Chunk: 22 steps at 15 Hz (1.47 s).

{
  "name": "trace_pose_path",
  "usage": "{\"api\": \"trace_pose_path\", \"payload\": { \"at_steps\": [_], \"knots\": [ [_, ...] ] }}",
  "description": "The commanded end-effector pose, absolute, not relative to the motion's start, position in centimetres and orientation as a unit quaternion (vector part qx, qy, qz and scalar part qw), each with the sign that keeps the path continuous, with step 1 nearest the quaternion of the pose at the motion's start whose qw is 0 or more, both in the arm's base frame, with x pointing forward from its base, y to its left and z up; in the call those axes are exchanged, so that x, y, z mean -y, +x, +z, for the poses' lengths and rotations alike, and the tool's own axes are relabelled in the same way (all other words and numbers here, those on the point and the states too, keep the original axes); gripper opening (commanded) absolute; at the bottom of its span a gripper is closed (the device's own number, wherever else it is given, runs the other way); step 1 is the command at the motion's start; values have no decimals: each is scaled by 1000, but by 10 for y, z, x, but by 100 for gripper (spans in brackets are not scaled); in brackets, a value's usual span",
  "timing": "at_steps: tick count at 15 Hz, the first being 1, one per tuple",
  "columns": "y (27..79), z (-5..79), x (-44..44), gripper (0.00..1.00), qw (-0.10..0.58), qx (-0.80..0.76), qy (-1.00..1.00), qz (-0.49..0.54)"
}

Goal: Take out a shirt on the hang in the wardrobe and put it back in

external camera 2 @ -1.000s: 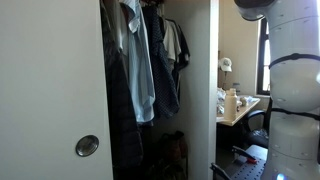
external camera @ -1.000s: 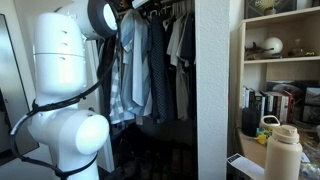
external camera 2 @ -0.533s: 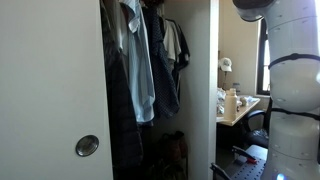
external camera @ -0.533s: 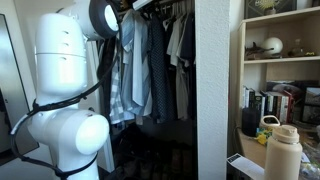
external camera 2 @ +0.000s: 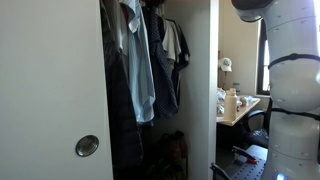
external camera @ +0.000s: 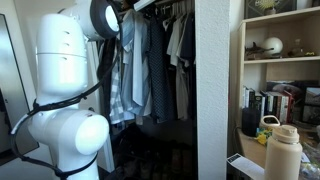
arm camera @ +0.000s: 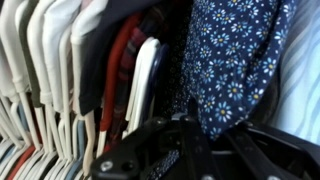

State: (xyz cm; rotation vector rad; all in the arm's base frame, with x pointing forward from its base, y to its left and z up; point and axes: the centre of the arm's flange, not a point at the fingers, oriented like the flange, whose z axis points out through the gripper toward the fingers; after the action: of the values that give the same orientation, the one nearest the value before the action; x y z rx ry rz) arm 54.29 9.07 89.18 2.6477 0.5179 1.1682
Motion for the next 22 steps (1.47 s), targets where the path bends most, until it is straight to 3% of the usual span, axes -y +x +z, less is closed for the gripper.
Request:
{"api": "trace_pose_path", "payload": {
  "at_steps": [1, 22],
  "knots": [
    [548, 896, -85, 1, 100, -171, 893, 405],
    [569, 902, -88, 1, 115, -182, 873, 438]
  ]
}}
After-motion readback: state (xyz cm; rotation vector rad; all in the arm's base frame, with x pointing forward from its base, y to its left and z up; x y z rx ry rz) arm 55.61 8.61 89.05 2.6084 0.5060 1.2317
